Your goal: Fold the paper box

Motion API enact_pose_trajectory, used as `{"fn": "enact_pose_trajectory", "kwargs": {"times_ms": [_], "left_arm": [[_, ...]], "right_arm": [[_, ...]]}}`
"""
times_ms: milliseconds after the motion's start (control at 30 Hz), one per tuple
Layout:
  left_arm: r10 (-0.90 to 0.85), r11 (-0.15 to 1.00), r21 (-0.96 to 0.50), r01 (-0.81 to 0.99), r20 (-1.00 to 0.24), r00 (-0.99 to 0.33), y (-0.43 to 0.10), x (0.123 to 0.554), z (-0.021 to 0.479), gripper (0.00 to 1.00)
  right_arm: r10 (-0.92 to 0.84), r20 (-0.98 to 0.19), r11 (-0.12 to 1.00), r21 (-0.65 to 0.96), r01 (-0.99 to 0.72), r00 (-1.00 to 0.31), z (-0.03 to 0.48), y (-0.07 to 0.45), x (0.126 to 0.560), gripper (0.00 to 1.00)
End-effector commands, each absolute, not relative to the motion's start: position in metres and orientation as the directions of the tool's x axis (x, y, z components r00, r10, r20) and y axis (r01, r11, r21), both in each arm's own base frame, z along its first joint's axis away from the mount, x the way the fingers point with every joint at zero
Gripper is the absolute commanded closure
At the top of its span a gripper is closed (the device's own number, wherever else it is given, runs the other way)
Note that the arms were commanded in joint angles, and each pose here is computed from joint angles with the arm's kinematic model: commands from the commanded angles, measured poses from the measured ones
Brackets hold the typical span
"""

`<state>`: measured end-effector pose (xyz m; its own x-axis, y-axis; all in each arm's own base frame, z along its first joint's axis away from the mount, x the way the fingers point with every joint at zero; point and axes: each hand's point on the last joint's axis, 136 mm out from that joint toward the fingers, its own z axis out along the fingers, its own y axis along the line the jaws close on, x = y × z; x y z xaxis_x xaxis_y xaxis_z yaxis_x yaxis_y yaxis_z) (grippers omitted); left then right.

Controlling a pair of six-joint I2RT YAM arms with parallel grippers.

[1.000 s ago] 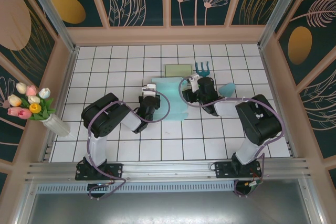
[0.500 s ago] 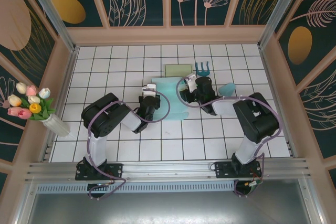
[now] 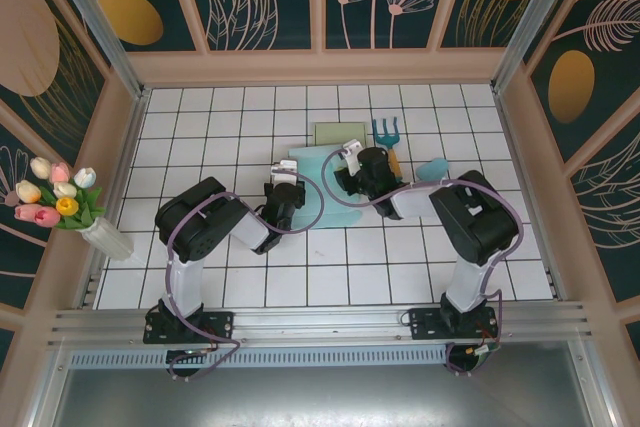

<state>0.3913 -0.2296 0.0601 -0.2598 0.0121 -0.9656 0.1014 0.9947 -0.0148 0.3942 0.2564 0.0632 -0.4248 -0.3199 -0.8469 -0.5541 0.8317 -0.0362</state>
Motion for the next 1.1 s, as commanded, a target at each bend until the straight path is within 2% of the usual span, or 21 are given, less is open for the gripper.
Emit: {"fn": "enact_pose_trajectory", "kwargs": {"times_ms": [0,100,300,700,833,1067], "left_arm": [[0.085,0.988,0.04,0.149,-0.946,-0.313,-0.231,0.382,0.037,0.92],[0.087,0.988,0.04,0.151,-0.946,-0.313,-0.23,0.382,0.037,0.92],[0.086,0.988,0.04,0.15,-0.946,-0.311,-0.23,0.382,0.038,0.92],[0.068,0.994,0.037,0.101,-0.944,-0.322,-0.226,0.387,0.037,0.93],[0.058,0.997,0.036,0.073,-0.943,-0.327,-0.225,0.39,0.036,0.94],[0.049,0.998,0.035,0.048,-0.942,-0.333,-0.223,0.392,0.036,0.95]], "right_arm": [[-0.257,-0.896,0.86,-0.041,-0.508,-0.363,0.086,0.263,0.413,0.65],[-0.232,-0.901,0.881,-0.035,-0.472,-0.366,0.088,0.26,0.419,0.69],[-0.188,-0.907,0.938,-0.053,-0.343,-0.377,0.087,0.242,0.434,0.68],[-0.105,-0.918,0.993,-0.116,0.006,-0.382,0.076,0.204,0.444,0.8],[-0.005,-0.921,0.98,-0.082,0.182,-0.39,0.074,0.182,0.439,0.8],[0.064,-0.918,0.945,-0.07,0.32,-0.392,0.071,0.159,0.431,0.77]]}}
